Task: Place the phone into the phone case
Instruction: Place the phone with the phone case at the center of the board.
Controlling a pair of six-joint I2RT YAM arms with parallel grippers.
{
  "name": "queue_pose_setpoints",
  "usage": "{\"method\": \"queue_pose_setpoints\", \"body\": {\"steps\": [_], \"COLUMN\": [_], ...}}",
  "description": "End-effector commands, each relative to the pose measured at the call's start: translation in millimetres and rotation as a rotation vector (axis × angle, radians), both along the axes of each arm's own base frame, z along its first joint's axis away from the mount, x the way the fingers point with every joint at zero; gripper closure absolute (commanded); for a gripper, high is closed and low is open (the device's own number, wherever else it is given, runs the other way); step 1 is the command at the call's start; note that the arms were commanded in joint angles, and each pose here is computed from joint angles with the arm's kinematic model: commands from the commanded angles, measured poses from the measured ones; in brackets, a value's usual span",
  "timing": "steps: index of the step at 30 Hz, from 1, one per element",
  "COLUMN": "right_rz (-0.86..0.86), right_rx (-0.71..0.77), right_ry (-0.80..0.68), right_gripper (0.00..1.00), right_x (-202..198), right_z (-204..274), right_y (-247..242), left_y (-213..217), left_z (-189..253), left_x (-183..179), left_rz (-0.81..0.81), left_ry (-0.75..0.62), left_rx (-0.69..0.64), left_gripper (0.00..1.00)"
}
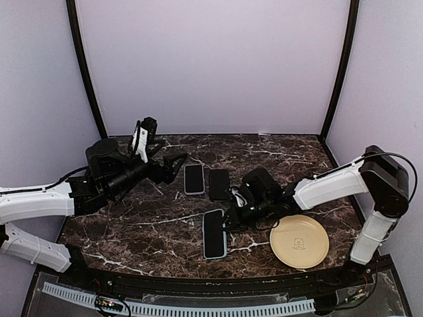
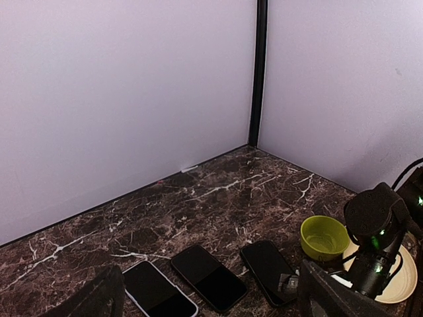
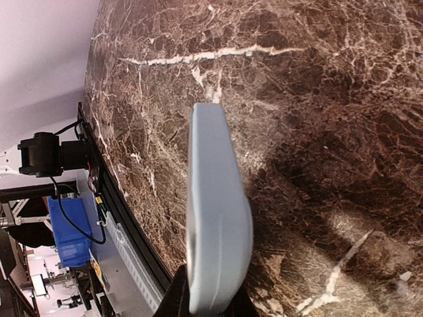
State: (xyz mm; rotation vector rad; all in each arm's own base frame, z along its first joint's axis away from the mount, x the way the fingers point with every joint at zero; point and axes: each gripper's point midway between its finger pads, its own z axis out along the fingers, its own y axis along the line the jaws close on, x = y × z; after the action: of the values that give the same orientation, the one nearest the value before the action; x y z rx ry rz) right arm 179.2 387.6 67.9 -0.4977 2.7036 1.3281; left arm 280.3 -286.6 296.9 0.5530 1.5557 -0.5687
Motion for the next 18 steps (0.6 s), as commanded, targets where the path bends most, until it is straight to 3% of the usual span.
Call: {"method": "queue_pose_setpoints", "body": {"steps": [1,4,18], "right_rz": [-0.053,-0.070,-0.086], "right_rx": [-0.071,-0.134,-0.285], "right_ry": [-0.018,-0.024,-0.098], "right_gripper": [0.82,0.75,0.60], "right_x": [10,12,23], "right_z": [-21,-32,-31], "right_y": [-9,-18,-36], "left_y": [-1,-1,-2], "left_z": [17,17,15], "left_x": [1,1,2], "left_rz": [-0.002,-0.001,-0.001], "left_ry": [-0.032,-0.035,-0.031], "left_rx": [-0.015,-0.012,-0.003], "left_gripper": [0.07,0.08,0.08]}}
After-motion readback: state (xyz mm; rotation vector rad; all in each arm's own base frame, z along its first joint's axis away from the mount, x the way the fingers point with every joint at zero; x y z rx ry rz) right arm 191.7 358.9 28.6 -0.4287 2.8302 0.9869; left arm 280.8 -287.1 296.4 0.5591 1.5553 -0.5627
